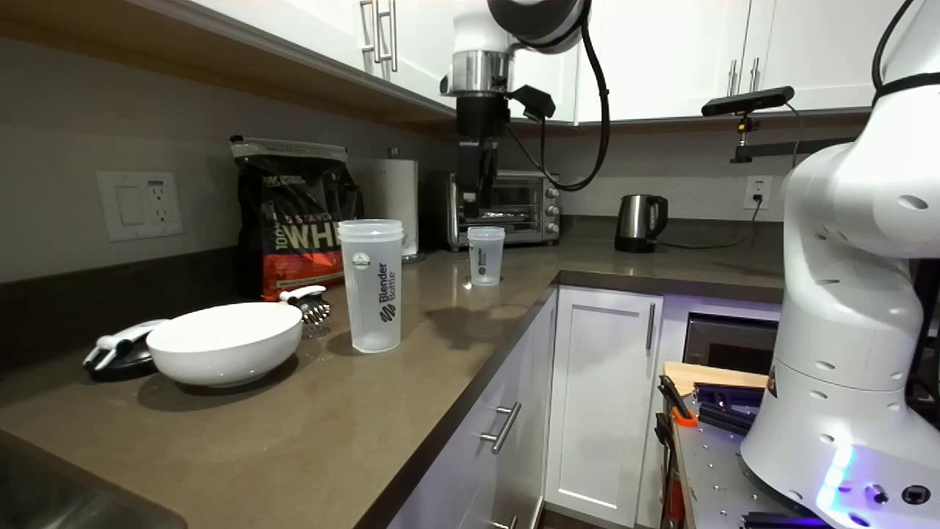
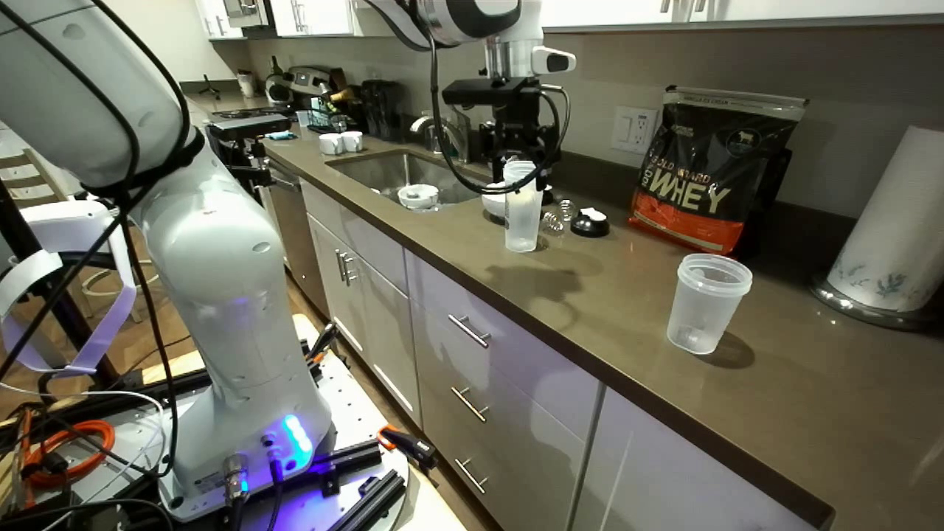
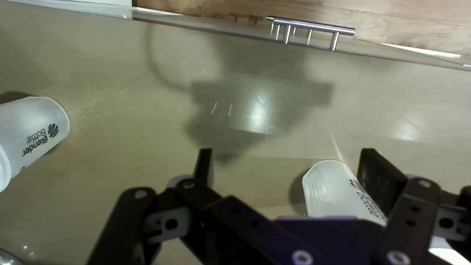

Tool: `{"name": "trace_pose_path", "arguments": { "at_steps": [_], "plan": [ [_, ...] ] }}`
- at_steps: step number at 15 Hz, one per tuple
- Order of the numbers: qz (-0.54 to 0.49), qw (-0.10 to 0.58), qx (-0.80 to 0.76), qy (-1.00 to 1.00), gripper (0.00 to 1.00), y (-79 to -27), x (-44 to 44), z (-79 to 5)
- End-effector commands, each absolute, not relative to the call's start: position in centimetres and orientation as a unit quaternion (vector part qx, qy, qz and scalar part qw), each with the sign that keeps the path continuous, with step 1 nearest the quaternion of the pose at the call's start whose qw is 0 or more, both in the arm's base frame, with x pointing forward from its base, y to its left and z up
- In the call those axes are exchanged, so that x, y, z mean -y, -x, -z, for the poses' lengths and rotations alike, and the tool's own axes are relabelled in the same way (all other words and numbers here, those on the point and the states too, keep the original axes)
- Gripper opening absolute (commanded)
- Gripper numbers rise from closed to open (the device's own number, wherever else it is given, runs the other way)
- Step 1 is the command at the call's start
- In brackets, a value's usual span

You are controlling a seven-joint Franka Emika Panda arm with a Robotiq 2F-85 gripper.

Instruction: Move the clear bottle on the left to the right

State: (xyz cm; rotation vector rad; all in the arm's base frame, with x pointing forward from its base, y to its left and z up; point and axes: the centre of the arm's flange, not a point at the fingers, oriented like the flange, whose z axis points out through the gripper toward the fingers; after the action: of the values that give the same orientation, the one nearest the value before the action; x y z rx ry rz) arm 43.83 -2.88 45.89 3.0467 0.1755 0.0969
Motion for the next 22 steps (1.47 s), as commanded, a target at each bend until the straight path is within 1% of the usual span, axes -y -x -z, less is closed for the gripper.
{"name": "trace_pose_path", "arguments": {
  "at_steps": [1, 6, 11, 18, 19, 22],
  "plan": [
    [-0.041, 0.039, -0.049, -0.997, 1.00, -44.5, 1.8, -45.2],
    [-0.078, 0.006, -0.038, -0.996, 1.00, -47.1, -0.5, -46.3],
    [-0.107, -0.010, -0.022, -0.994, 1.00, -50.3, -1.7, -48.2],
    [-0.115, -0.038, 0.046, -0.992, 1.00, -54.6, -2.1, -45.4],
    [-0.114, -0.040, 0.050, -0.991, 0.79, -55.0, -2.2, -44.9],
    [-0.106, -0.034, 0.058, -0.992, 0.60, -55.6, -2.1, -43.5]
  ]
}}
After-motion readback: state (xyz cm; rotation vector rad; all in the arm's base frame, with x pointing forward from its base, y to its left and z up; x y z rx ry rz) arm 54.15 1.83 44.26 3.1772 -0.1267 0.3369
